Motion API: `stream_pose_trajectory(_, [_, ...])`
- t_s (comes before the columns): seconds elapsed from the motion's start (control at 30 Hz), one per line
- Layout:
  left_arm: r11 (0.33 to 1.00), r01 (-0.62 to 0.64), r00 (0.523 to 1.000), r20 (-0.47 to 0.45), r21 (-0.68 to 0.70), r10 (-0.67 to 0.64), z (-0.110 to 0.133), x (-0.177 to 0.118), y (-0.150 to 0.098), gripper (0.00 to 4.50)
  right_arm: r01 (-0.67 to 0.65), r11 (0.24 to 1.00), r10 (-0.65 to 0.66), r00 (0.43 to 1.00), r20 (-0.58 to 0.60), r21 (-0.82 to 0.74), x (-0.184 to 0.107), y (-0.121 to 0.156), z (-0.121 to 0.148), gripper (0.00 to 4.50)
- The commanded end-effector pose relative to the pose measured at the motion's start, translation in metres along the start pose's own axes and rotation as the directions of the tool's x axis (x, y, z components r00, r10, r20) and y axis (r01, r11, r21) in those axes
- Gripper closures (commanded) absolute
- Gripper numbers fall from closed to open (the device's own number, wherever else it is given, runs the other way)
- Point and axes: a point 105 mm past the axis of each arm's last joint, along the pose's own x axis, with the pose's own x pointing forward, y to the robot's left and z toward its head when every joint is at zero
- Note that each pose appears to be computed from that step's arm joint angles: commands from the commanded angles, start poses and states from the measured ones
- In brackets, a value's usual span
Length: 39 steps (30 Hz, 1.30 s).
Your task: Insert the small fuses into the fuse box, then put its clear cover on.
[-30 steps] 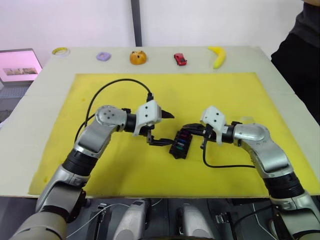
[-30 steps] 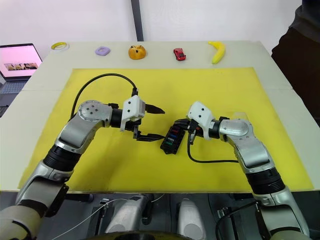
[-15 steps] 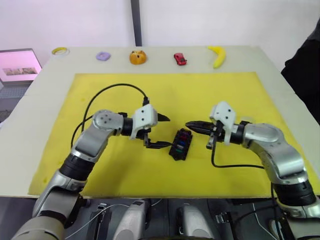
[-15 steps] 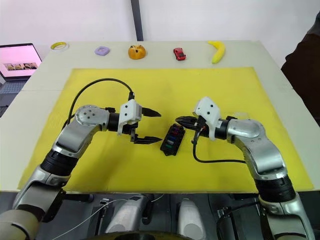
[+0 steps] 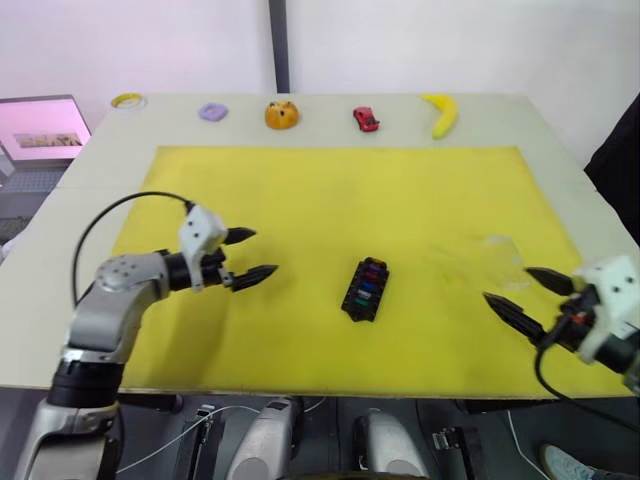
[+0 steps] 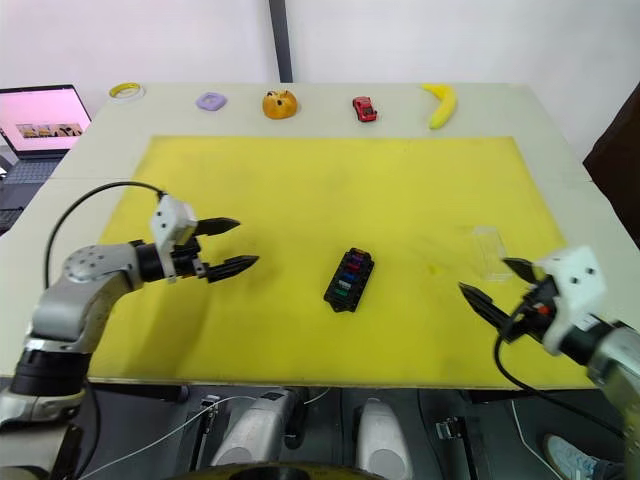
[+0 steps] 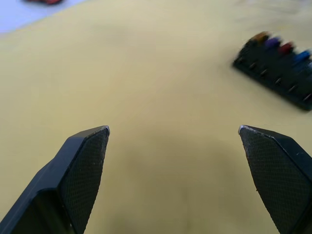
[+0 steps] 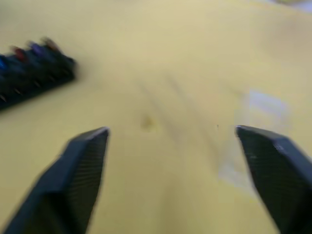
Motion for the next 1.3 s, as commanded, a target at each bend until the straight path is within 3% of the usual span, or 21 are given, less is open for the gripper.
stream_pose_trajectory(0.03, [0.995,-0.099,0.995,0.014,-0.025,0.099,0.001,-0.029,0.02,0.0,0.117,0.993,-0.117,0.993,0.011,-0.011,-0.03,-0.019,0.001,0.03])
stream_pose_trajectory(0.3, [0.947,-0.313,0.948,-0.08,-0.069,0.307,-0.026,-0.095,0.052,0.0,0.258,0.965,-0.257,0.966,-0.029,0.05,-0.078,-0.031,-0.015,0.03])
stream_pose_trajectory(0.47, [0.928,-0.368,0.928,-0.084,-0.058,0.363,-0.028,-0.107,0.059,0.0,0.295,0.954,-0.294,0.955,-0.033,0.049,-0.085,-0.037,-0.014,0.03])
stream_pose_trajectory(0.6, [0.94,-0.338,0.94,-0.065,-0.041,0.335,-0.02,-0.097,0.057,0.0,0.281,0.959,-0.28,0.96,-0.012,0.048,-0.073,-0.033,-0.008,0.03])
stream_pose_trajectory(0.7, [0.963,-0.268,0.963,-0.031,-0.023,0.267,-0.006,-0.079,0.048,0.0,0.281,0.957,-0.282,0.959,0.016,0.067,-0.064,-0.031,0.0,0.03])
stream_pose_trajectory(0.8, [0.996,-0.082,0.997,0.007,0.027,0.082,0.019,-0.05,0.02,0.0,0.267,0.96,-0.27,0.962,0.024,0.087,-0.054,-0.023,0.006,0.03])
stream_pose_trajectory(0.9, [0.997,0.055,0.997,0.046,0.045,-0.057,0.041,-0.029,-0.003,0.0,0.241,0.966,-0.244,0.97,0.019,0.091,-0.043,-0.012,0.013,0.03])
stream_pose_trajectory(1.0, [0.971,0.224,0.971,0.072,0.082,-0.23,0.062,-0.008,-0.032,0.0,0.228,0.967,-0.231,0.973,0.009,0.115,-0.029,-0.002,0.018,0.03])
stream_pose_trajectory(1.1, [0.907,0.392,0.909,0.089,0.155,-0.408,0.082,0.011,-0.06,0.0,0.207,0.964,-0.207,0.978,-0.012,0.165,-0.01,0.011,0.019,0.03])
stream_pose_trajectory(1.3, [0.834,0.504,0.833,0.129,0.223,-0.538,0.101,0.025,-0.082,0.0,0.255,0.944,-0.246,0.967,-0.065,0.211,0.017,0.011,0.018,0.03])
